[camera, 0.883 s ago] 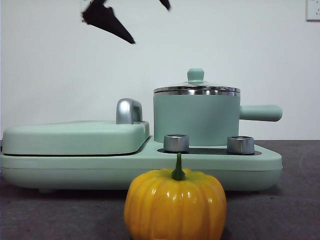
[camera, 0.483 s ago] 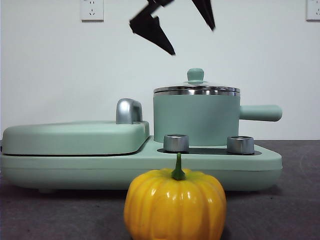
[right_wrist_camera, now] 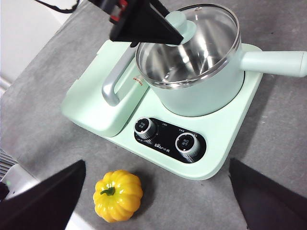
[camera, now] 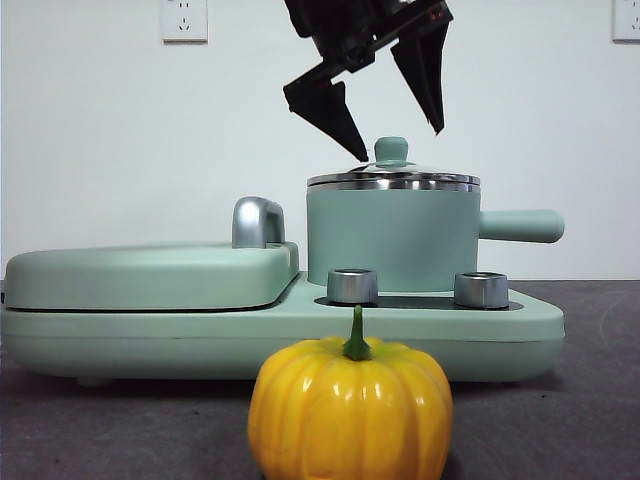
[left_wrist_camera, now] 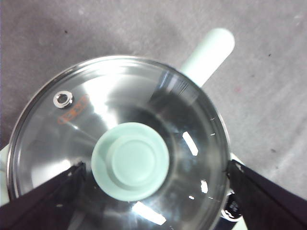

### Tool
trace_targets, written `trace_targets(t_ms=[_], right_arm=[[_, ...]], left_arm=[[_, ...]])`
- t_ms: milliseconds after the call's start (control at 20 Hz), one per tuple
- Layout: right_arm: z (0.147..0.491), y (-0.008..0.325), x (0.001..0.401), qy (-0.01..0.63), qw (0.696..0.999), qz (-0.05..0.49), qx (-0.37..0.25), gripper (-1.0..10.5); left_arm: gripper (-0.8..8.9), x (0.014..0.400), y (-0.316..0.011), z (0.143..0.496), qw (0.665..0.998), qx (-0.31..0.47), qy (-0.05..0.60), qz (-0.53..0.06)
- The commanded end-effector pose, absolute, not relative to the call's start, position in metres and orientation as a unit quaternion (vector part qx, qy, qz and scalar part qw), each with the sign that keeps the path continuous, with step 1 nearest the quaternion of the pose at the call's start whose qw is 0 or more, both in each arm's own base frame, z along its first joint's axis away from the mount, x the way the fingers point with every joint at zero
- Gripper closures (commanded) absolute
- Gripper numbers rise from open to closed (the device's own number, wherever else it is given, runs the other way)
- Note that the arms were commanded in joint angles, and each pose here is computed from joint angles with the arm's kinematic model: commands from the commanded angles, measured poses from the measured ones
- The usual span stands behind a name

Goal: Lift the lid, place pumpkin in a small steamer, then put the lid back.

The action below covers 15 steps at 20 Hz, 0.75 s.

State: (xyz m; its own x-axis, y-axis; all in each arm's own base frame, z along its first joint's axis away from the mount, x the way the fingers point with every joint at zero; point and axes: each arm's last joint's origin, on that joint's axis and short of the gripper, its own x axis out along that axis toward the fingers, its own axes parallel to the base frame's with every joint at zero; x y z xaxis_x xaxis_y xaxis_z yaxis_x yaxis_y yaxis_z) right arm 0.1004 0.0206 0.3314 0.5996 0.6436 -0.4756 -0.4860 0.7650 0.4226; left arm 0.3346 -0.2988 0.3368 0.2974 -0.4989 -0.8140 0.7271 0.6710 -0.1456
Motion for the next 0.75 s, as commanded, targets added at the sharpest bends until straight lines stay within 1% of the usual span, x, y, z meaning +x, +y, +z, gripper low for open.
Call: trace_targets(t_ms=[50,200,250,350,500,550,600,750], right_arm=[[0.3366,0.0208,0.1005,0.301,0.889,0.324,0.116,4.7],[0.3366,0.0208,0.1005,0.301,0.889,0.324,0.116,4.7],[0.3366,0.0207,0.1005,0.301,0.890,0.323,0.116,4.7],[0.3366,0.0207,0.1005,0.301,0.890,0.323,0.116,4.7],[0.3366,0.0207,0.1005,0.301,0.890,0.323,0.116,4.7],[0.3366,0.0207,0.1005,0.301,0.890,0.323,0.116,4.7],[0.3366,0.0207,0.1005,0.301,0.890,0.323,0.116,4.7],[0.3366,0.0207,0.1005,0.301,0.890,0.323,0.116,4.7]], left_arm=[[4.15,0.3411,-0.3057,0.3297,0.795,0.135,0.446,-0.388],[4.19,0.3442,-0.3070,0.3239,0.792,0.143,0.447,-0.390],[4.35,0.3447,-0.3071,0.3238,0.793,0.146,0.444,-0.391],[5.34,0.3457,-0.3076,0.3237,0.797,0.152,0.438,-0.387],[5.59,0.3466,-0.3069,0.3239,0.798,0.157,0.435,-0.387],[6.05,0.3468,-0.3066,0.3238,0.797,0.158,0.435,-0.388],[6.30,0.3470,-0.3065,0.3239,0.798,0.158,0.434,-0.388],[6.34,0.3473,-0.3067,0.3241,0.797,0.165,0.428,-0.392]])
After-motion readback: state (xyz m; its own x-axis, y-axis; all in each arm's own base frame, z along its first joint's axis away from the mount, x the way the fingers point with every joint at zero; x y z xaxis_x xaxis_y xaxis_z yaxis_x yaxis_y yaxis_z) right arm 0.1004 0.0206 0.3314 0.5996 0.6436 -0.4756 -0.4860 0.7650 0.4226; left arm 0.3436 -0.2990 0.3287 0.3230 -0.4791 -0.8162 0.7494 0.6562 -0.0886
